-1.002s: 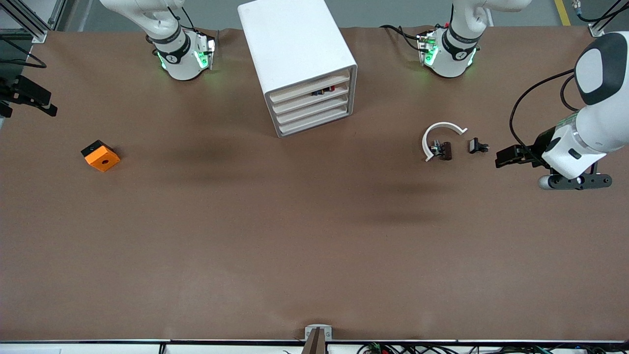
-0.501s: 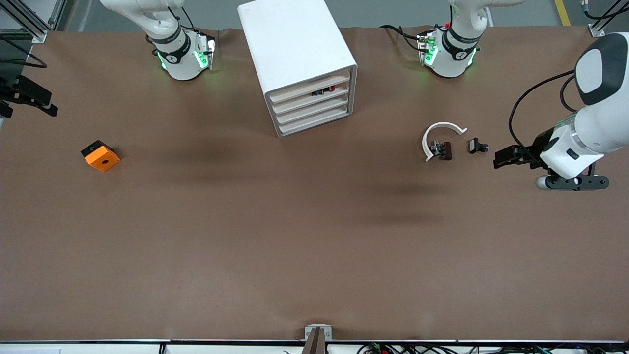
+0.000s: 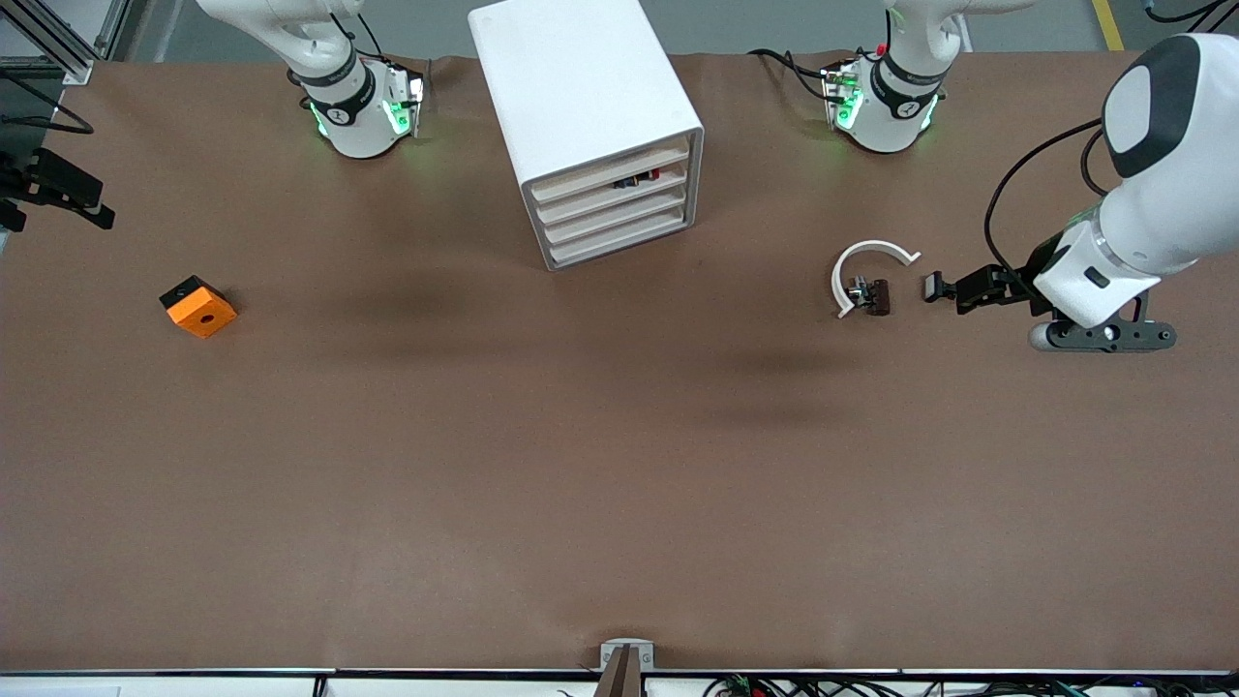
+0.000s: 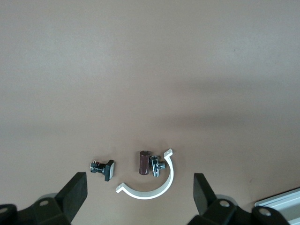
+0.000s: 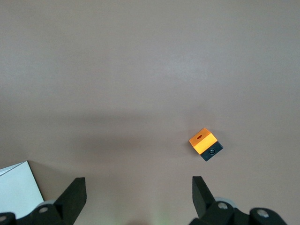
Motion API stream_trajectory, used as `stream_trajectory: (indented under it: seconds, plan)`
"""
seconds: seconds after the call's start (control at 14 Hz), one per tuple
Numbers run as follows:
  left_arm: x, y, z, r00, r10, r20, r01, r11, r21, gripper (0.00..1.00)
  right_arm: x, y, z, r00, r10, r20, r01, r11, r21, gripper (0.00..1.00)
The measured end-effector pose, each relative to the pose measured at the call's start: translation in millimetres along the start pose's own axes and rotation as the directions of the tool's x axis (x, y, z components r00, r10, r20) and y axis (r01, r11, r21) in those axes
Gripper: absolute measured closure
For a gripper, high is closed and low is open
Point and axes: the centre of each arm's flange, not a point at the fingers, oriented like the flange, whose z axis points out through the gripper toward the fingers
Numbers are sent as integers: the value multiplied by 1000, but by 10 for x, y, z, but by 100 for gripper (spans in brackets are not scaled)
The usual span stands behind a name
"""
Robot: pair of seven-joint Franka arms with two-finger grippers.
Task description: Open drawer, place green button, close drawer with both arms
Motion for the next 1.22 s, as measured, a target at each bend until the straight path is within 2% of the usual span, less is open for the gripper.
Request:
stream_trajectory:
  seconds: [0.5, 0.86, 1.22]
  plan:
    - [-432, 300, -479, 999, -21, -29, 21, 1000, 18, 0, 4, -12, -3, 1000, -2, -3, 2, 1000, -1, 0]
    - [-611, 79, -992, 1000, -12, -9, 12, 1000, 23, 0, 8, -27, -9, 998, 59, -7, -59, 998, -1, 0]
    - [-631, -199, -1086, 1000, -11, 4, 11, 1000, 19, 0, 8, -35, -10, 997, 71, -8, -71, 997, -1, 0]
